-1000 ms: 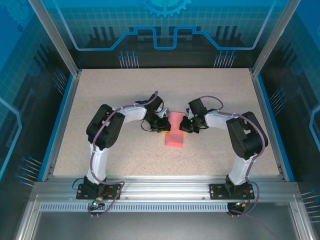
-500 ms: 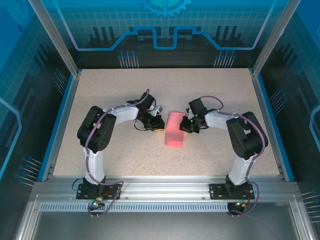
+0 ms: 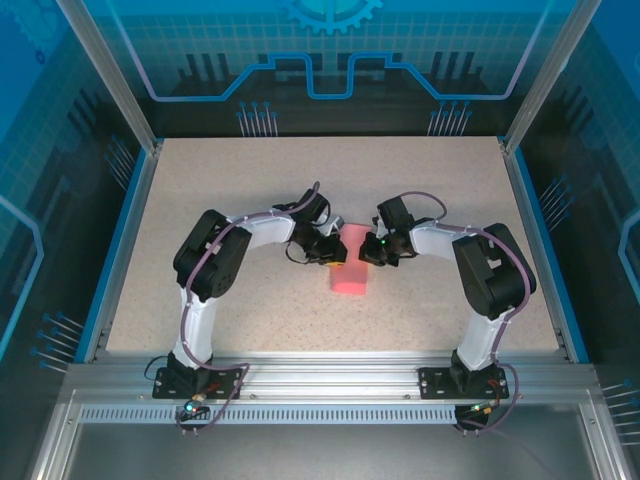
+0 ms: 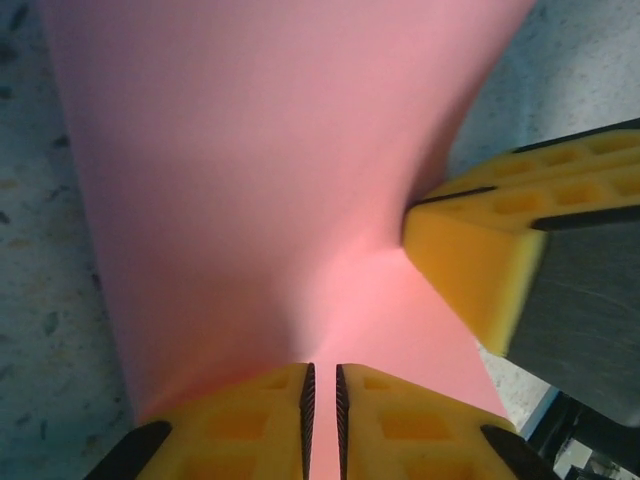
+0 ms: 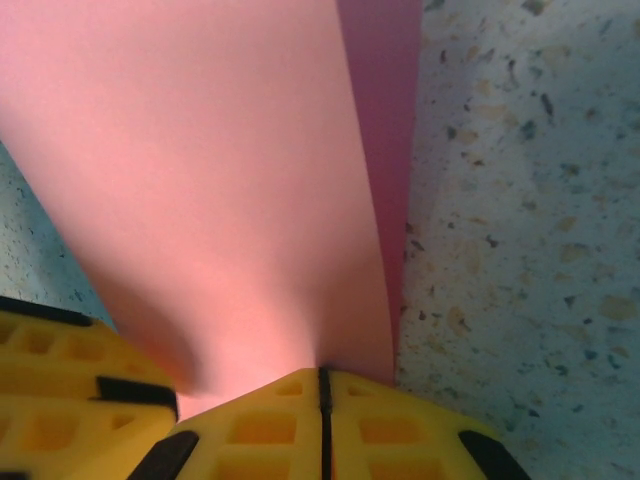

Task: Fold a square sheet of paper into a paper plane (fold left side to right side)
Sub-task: Hold the square sheet of paper at the center of the table, then first fold the square sheet of paper in half at the center of the table, then hold the square sheet of paper at the center of the table, then first fold the square sheet of paper in half at the center of the table.

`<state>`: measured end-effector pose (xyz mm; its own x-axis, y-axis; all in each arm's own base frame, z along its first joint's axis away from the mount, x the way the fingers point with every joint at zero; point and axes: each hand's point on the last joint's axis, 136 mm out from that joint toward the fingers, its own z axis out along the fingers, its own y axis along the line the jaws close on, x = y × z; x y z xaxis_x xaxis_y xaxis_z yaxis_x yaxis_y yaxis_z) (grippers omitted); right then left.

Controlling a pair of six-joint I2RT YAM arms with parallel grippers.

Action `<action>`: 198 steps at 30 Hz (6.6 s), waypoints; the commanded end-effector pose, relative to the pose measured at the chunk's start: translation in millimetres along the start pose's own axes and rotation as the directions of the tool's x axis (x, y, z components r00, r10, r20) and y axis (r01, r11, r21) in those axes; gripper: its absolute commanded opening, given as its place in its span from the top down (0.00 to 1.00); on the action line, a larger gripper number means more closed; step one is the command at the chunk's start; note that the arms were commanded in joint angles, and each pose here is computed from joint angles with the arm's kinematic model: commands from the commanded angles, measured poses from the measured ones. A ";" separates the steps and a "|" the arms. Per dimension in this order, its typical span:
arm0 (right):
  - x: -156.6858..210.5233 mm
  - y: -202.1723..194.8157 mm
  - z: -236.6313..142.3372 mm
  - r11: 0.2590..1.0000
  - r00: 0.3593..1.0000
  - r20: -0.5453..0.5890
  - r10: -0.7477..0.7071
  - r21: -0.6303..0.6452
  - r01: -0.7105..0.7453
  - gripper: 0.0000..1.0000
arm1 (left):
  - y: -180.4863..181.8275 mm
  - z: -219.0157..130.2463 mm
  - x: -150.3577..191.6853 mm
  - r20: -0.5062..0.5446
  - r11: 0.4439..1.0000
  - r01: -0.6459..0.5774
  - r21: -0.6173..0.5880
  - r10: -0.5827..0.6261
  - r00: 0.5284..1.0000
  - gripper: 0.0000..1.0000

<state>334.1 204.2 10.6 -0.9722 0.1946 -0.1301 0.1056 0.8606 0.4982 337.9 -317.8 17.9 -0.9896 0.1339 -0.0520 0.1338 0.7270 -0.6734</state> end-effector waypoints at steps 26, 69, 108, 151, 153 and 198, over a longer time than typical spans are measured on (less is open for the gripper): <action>-40.8 52.7 -2.8 0.955 0.992 0.079 -0.097 -0.272 0.115 0.92 | 16.1 10.8 18.4 -0.045 0.998 0.024 -0.051 -0.026 0.999 0.83; -24.9 -11.7 35.3 1.000 0.998 -0.057 -0.008 -0.008 0.008 0.94 | 12.7 -7.6 114.1 -0.174 0.997 -0.058 -0.044 0.050 0.983 0.82; -32.5 9.7 24.2 0.995 0.997 -0.024 -0.078 -0.063 0.077 0.93 | -3.3 4.7 10.8 -0.059 0.998 -0.063 -0.031 0.061 0.996 0.75; 86.4 -32.4 -8.6 0.991 0.976 -0.204 -0.076 0.092 0.097 0.92 | -5.3 -2.5 16.7 -0.036 0.997 -0.032 -0.077 0.029 0.999 0.74; 88.4 -37.9 -7.9 0.988 0.975 -0.212 -0.072 0.116 0.098 0.92 | -12.3 -5.9 11.7 -0.025 0.997 -0.044 -0.067 0.042 0.999 0.72; 96.1 -69.4 -9.0 0.962 0.968 -0.246 -0.047 0.248 0.110 0.94 | 30.5 -6.1 -47.5 0.214 0.989 -0.110 -0.102 0.129 0.968 0.89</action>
<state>263.8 199.8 8.5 -0.9985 0.0187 -0.0509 -0.0064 0.8912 0.4536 365.0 -322.3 16.8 -0.9565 0.1366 -0.2578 0.2766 0.7053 -0.6527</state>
